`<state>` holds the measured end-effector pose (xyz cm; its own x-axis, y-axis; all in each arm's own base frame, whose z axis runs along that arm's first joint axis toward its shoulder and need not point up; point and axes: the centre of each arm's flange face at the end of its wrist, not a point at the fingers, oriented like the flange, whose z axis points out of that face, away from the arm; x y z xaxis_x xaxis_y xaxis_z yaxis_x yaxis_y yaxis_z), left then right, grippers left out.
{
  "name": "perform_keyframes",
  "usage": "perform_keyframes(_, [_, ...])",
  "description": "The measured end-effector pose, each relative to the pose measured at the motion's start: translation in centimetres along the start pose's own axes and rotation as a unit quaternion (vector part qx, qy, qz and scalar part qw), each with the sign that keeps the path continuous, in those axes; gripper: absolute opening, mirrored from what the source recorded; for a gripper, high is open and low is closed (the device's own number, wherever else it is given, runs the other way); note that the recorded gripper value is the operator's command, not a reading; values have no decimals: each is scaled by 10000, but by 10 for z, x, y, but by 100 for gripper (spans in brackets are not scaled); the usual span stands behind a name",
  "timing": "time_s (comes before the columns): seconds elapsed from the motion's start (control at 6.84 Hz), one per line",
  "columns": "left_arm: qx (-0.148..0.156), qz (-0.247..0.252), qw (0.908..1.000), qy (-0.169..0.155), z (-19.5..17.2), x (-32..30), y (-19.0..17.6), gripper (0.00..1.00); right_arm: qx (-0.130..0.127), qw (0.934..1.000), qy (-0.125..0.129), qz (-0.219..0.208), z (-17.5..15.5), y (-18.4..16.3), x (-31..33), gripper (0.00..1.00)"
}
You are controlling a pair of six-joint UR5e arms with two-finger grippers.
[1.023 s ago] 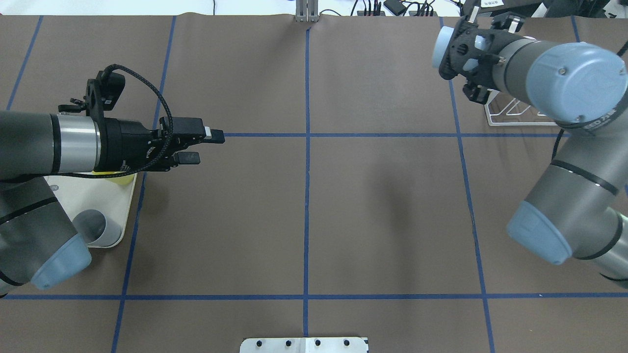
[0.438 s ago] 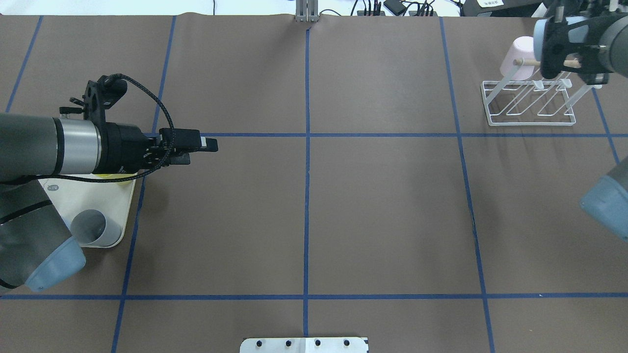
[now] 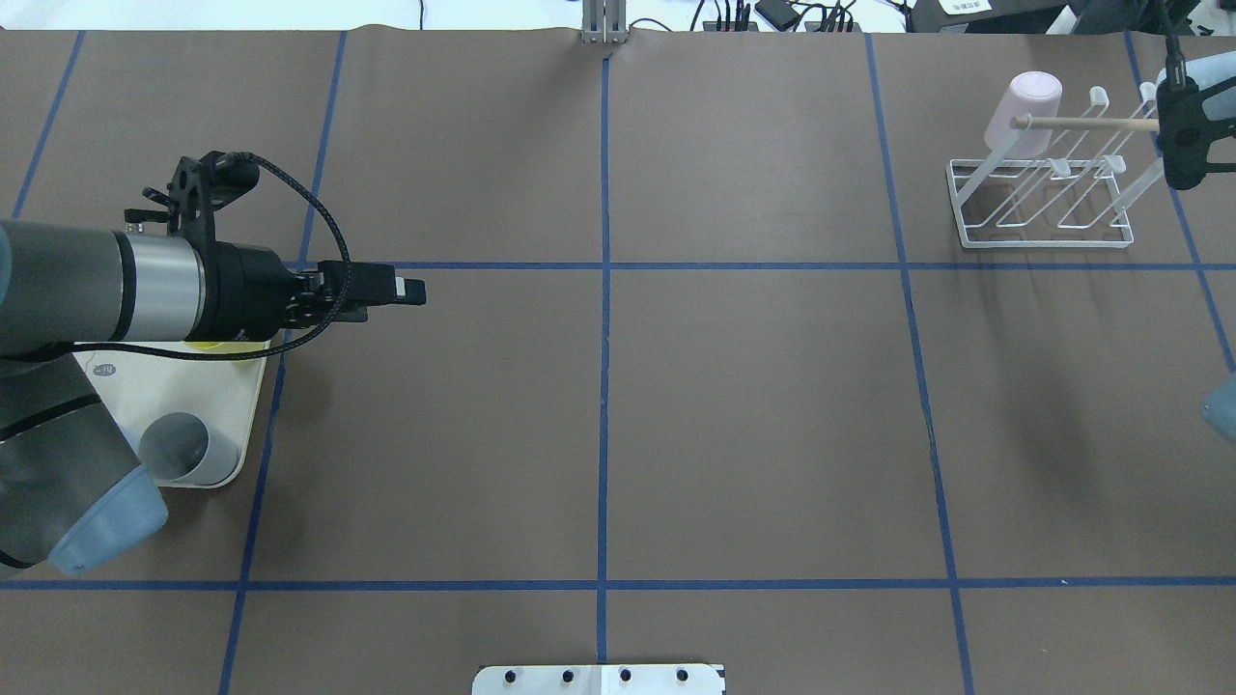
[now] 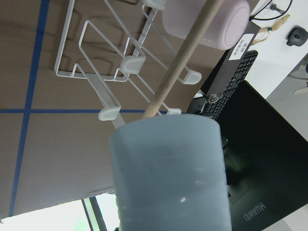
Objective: Transfer IKEA cup to right arm and place on rack
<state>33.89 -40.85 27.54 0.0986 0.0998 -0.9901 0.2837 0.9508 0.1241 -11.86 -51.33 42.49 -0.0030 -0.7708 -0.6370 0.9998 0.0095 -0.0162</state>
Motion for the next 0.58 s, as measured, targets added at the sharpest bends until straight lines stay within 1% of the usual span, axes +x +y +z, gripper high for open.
perform_keyframes(0.29, [6,5,10000,13,-1,1,0,100,-204,9992,14,-356,14,-30,-6,0])
perform_keyframes(0.58, [8,1,10000,9,-1,1,0,100,-277,9980,-21,-561,25,-52,-11,0])
